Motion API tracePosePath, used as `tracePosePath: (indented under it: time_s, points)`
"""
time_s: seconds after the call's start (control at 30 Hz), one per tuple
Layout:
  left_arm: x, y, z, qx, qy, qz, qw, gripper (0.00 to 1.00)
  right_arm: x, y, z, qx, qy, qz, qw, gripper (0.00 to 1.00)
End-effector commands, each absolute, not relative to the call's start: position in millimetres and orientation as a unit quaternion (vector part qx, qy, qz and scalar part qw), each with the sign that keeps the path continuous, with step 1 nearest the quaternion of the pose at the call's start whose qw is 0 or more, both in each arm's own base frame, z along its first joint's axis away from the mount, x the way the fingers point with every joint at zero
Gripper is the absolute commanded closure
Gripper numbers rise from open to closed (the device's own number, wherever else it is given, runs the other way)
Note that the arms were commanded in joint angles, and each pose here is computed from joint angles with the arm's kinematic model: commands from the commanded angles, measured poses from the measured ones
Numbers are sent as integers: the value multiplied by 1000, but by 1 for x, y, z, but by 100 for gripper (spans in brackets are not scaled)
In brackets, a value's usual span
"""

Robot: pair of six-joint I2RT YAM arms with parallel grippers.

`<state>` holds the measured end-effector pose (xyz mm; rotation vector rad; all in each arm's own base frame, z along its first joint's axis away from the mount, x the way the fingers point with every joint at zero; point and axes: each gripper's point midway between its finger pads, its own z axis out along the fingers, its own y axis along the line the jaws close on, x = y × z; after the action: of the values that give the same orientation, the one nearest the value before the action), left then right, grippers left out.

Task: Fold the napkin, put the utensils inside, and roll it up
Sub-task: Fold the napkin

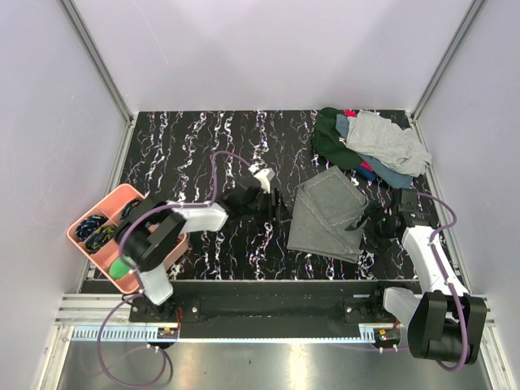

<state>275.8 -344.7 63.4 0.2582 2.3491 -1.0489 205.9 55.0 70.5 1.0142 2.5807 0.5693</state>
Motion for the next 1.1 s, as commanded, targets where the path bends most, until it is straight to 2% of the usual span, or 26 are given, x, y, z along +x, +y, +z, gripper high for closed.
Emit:
tracePosePath:
  time_s: [0.0, 0.2, 0.4, 0.47, 0.5, 0.57, 0.7, 0.73, 0.77, 0.9, 1.07]
  points:
    - [297, -377, 81, 91, 848, -438, 283, 34, 214, 54, 79, 362, 894, 199, 172, 20]
    - [306, -392, 59, 87, 854, -441, 261, 37, 219, 55, 81, 360, 892, 205, 179, 20]
    - [306, -397, 45, 83, 859, -442, 245, 53, 223, 57, 80, 355, 892, 212, 180, 20]
    - [305, -398, 39, 83, 861, -440, 239, 55, 223, 57, 79, 354, 893, 214, 180, 20]
    - [304, -399, 37, 82, 862, -440, 236, 61, 225, 57, 80, 353, 892, 215, 182, 20]
    - [301, -401, 33, 82, 863, -444, 229, 66, 225, 57, 80, 351, 893, 216, 183, 20]
    - [298, -405, 34, 76, 857, -459, 220, 87, 226, 58, 80, 347, 893, 220, 184, 21]
    - [298, -406, 35, 77, 856, -461, 219, 97, 227, 58, 80, 345, 893, 220, 186, 21]
    - [298, -405, 36, 74, 856, -462, 220, 100, 227, 58, 79, 344, 894, 219, 186, 21]
    - [302, -400, 42, 68, 849, -476, 220, 100, 228, 59, 77, 332, 899, 211, 191, 21]
    - [312, -366, 45, 44, 850, -470, 234, 100, 230, 62, 72, 318, 909, 183, 197, 22]
